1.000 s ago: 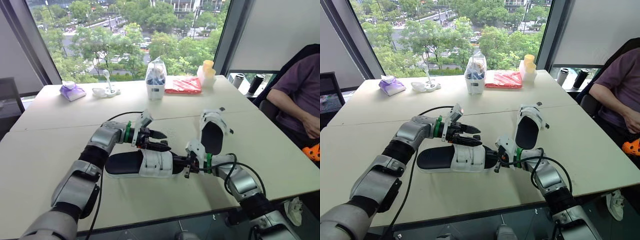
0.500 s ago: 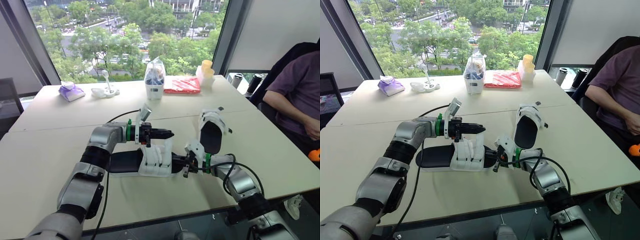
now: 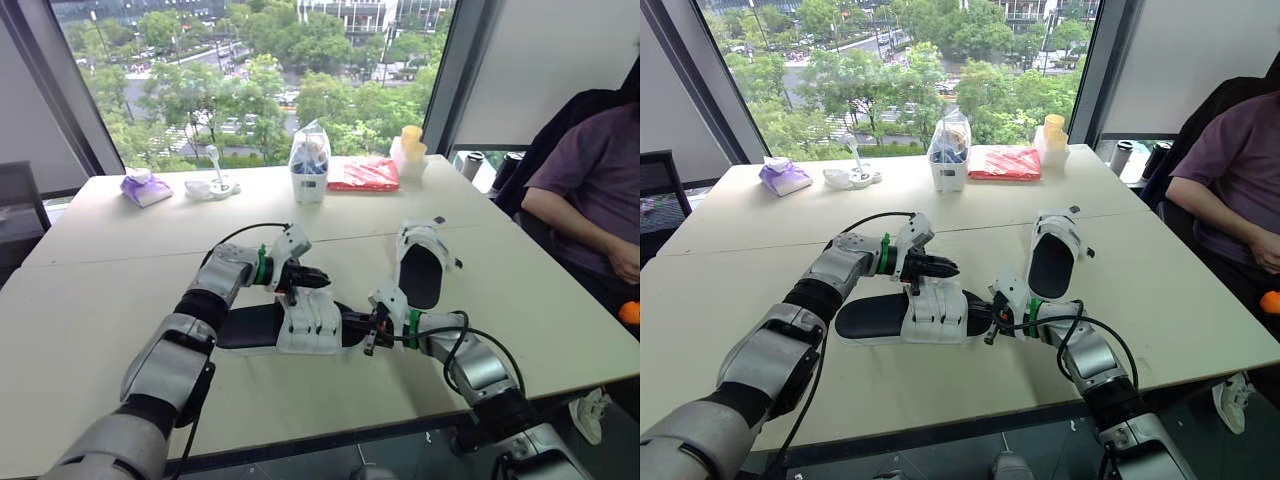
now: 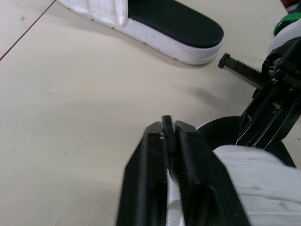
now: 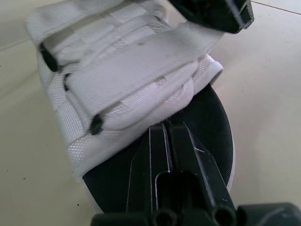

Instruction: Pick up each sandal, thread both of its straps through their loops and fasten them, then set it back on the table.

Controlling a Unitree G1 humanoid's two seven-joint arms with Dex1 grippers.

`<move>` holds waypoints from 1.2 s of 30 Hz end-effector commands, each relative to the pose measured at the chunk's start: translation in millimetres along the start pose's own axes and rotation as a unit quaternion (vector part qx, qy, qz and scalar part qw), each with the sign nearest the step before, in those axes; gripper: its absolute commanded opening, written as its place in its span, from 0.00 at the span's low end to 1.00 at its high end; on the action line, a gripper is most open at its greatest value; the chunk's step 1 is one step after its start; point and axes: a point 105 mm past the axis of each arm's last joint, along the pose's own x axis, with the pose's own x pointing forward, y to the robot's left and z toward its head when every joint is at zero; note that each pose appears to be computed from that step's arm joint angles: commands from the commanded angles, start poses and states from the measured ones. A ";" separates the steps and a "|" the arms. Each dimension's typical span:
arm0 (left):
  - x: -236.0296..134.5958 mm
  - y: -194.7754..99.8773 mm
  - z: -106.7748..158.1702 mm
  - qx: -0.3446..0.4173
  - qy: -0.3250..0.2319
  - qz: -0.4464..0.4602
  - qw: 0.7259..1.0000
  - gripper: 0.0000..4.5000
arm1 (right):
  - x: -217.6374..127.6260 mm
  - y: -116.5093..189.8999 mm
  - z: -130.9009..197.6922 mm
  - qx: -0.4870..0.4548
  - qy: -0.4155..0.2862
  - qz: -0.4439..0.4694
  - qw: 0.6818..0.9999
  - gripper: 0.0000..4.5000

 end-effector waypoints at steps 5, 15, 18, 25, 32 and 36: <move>-16.4 6.6 19.7 -0.029 -0.067 0.017 0.997 0.99 | 3.8 27.8 -61.0 0.063 0.091 0.032 0.993 0.00; -100.5 -3.2 54.0 -0.052 -0.242 0.162 0.955 0.99 | -15.2 10.6 -4.6 0.027 0.005 0.009 1.000 0.00; -122.3 -32.7 32.0 -0.109 -0.224 0.143 0.958 0.99 | -29.7 7.9 26.0 0.006 -0.020 0.009 1.000 0.00; -144.7 -95.2 0.5 -0.231 -0.198 0.044 0.952 0.99 | -67.9 0.3 76.7 -0.036 -0.042 -0.004 0.998 0.00; -127.5 -98.3 -14.5 -0.268 -0.163 0.019 0.949 0.99 | -95.1 -3.8 84.5 -0.029 -0.034 -0.016 0.999 0.00; -102.2 -91.0 -23.6 -0.268 -0.137 0.000 0.954 0.99 | -105.0 -7.4 90.5 -0.034 -0.039 -0.045 0.998 0.00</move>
